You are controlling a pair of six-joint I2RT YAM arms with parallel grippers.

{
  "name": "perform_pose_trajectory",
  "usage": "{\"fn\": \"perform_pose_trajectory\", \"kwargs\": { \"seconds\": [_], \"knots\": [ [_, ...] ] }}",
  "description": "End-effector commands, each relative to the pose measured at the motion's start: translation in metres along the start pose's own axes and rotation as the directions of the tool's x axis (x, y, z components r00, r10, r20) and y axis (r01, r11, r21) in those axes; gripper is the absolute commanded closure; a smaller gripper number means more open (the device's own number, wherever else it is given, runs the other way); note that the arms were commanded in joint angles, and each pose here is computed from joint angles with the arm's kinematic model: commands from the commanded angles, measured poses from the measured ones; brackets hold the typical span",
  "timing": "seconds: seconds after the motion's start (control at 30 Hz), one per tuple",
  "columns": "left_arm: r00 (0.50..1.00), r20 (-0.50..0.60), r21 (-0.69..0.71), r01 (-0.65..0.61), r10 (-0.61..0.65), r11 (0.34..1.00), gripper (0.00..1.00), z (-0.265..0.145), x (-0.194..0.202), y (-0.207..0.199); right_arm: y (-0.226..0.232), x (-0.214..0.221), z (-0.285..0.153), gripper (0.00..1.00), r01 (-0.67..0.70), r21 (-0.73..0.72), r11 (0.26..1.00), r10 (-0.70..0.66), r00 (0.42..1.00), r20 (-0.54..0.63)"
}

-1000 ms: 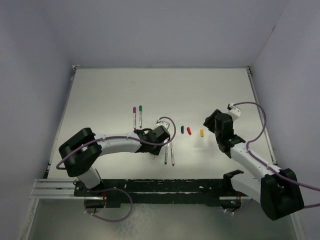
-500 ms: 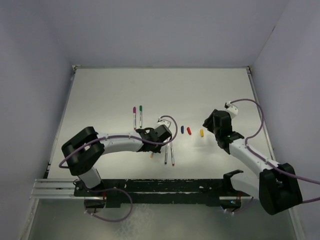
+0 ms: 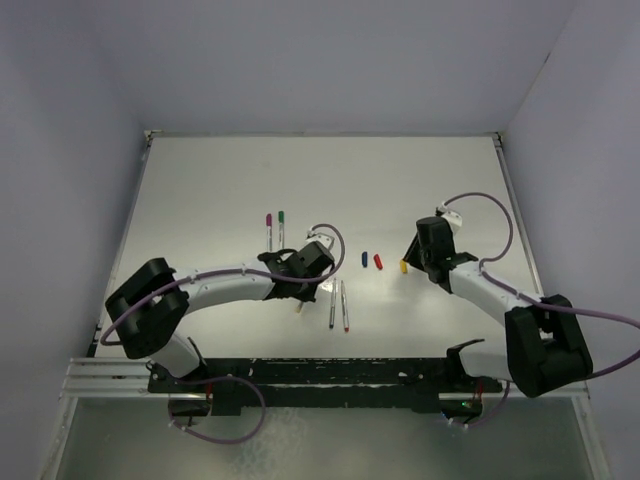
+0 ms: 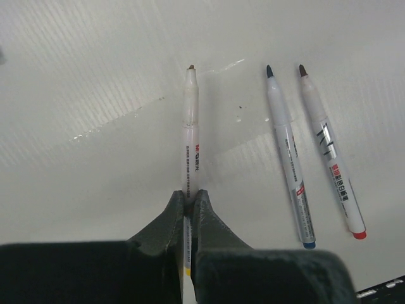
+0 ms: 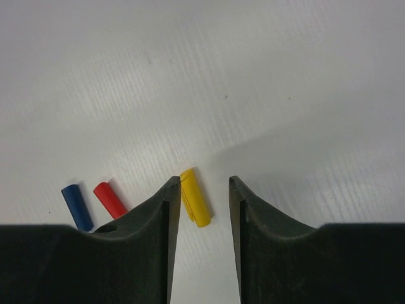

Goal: Insert the pens into the pen caps

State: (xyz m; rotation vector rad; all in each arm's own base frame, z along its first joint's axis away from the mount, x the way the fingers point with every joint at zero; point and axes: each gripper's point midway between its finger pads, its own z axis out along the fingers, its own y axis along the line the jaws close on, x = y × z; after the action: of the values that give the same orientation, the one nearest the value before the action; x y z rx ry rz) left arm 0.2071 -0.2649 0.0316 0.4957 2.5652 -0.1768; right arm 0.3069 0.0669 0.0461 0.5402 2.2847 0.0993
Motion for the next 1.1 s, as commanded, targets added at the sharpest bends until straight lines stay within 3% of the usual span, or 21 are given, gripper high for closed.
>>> {"fn": "perform_pose_trajectory", "kwargs": {
  "seconds": [0.0,0.17,0.6,1.07],
  "knots": [
    [0.997,0.048,0.092,0.062,-0.067,0.994,1.0,-0.014,-0.021,-0.003,0.014,-0.011,-0.002,0.58,0.021,-0.038,0.999,-0.022,1.0,-0.009],
    [0.996,0.053,0.089,0.065,-0.07,0.994,1.0,-0.017,-0.023,0.002,0.016,0.0,0.004,0.51,0.045,-0.05,0.998,-0.048,0.997,-0.058],
    [0.994,0.062,0.104,0.08,-0.087,0.991,1.0,-0.017,-0.028,0.003,0.021,0.02,0.016,0.53,0.092,-0.066,0.994,-0.101,0.982,-0.16],
    [0.993,0.068,0.132,0.088,-0.098,0.987,1.0,-0.014,-0.032,0.003,-0.002,0.044,0.009,0.53,0.21,0.063,0.976,-0.186,0.945,-0.269]
  ]
}}
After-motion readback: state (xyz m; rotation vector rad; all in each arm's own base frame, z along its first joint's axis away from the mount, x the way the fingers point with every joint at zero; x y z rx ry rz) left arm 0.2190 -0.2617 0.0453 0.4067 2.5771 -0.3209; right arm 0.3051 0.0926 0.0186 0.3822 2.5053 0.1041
